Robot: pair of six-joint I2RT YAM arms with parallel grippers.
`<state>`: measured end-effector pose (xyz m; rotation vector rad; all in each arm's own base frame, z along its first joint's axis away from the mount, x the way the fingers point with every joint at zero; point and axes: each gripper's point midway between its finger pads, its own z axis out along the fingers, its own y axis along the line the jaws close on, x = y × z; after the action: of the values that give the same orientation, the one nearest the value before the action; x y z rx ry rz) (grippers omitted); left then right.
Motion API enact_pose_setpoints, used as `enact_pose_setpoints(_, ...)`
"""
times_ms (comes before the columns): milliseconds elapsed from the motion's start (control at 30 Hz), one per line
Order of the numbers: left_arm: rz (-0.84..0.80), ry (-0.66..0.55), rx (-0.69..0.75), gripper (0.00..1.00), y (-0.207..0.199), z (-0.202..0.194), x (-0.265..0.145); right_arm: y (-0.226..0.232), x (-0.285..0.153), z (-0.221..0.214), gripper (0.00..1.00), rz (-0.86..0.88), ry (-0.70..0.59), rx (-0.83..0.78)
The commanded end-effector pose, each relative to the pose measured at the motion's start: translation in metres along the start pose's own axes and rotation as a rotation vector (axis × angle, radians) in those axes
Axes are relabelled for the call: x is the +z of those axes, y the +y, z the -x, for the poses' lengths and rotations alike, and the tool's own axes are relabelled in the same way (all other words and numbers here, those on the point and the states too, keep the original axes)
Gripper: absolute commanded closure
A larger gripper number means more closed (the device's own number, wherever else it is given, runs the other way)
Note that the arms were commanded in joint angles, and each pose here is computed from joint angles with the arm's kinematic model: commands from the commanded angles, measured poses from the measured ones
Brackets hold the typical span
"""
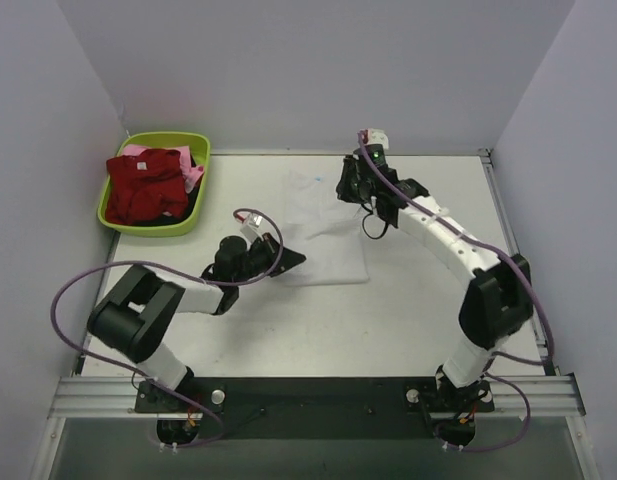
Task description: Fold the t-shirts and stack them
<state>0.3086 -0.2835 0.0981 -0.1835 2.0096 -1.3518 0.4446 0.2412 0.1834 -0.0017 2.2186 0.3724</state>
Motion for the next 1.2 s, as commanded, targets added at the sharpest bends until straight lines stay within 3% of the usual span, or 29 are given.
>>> enact_pose_setpoints(0, 0.183, 0.088, 0.107, 0.60, -0.008, 0.006, -0.012, -0.021, -0.043, -0.014, 0.68, -0.051, -0.008, -0.015)
enact_pose_setpoints(33, 0.207, 0.027, 0.178, 0.46, -0.024, 0.030, -0.013, -0.024, -0.048, -0.020, 0.59, -0.055, 0.002, -0.018)
enact_pose_setpoints(67, 0.241, 0.026, 0.205, 0.33, -0.028, 0.034, -0.016, -0.035, -0.056, -0.035, 0.42, -0.073, 0.024, -0.019)
enact_pose_setpoints(100, 0.325, 0.062, 0.206, 0.25, -0.017, 0.028, -0.027, -0.040, -0.061, -0.040, 0.38, -0.088, 0.025, -0.021)
enact_pose_setpoints(167, 0.364, 0.014, 0.241, 0.20, -0.025, 0.045, -0.037, -0.055, -0.071, -0.057, 0.31, -0.116, 0.047, -0.018)
enact_pose_setpoints(367, 0.509, 0.070, 0.206, 0.19, 0.001, 0.030, -0.065, -0.073, -0.089, -0.099, 0.29, -0.137, 0.123, 0.020)
enact_pose_setpoints(600, 0.568, 0.100, 0.136, 0.28, 0.036, -0.002, -0.081, -0.095, -0.096, -0.142, 0.29, -0.150, 0.159, 0.083)
enact_pose_setpoints(767, 0.597, 0.133, 0.094, 0.29, 0.056, -0.018, -0.079, -0.114, -0.092, -0.164, 0.30, -0.165, 0.179, 0.166)
enact_pose_setpoints(1167, 0.609, 0.146, 0.053, 0.30, 0.074, -0.023, -0.051, -0.103, -0.065, -0.183, 0.30, -0.089, 0.226, 0.244)
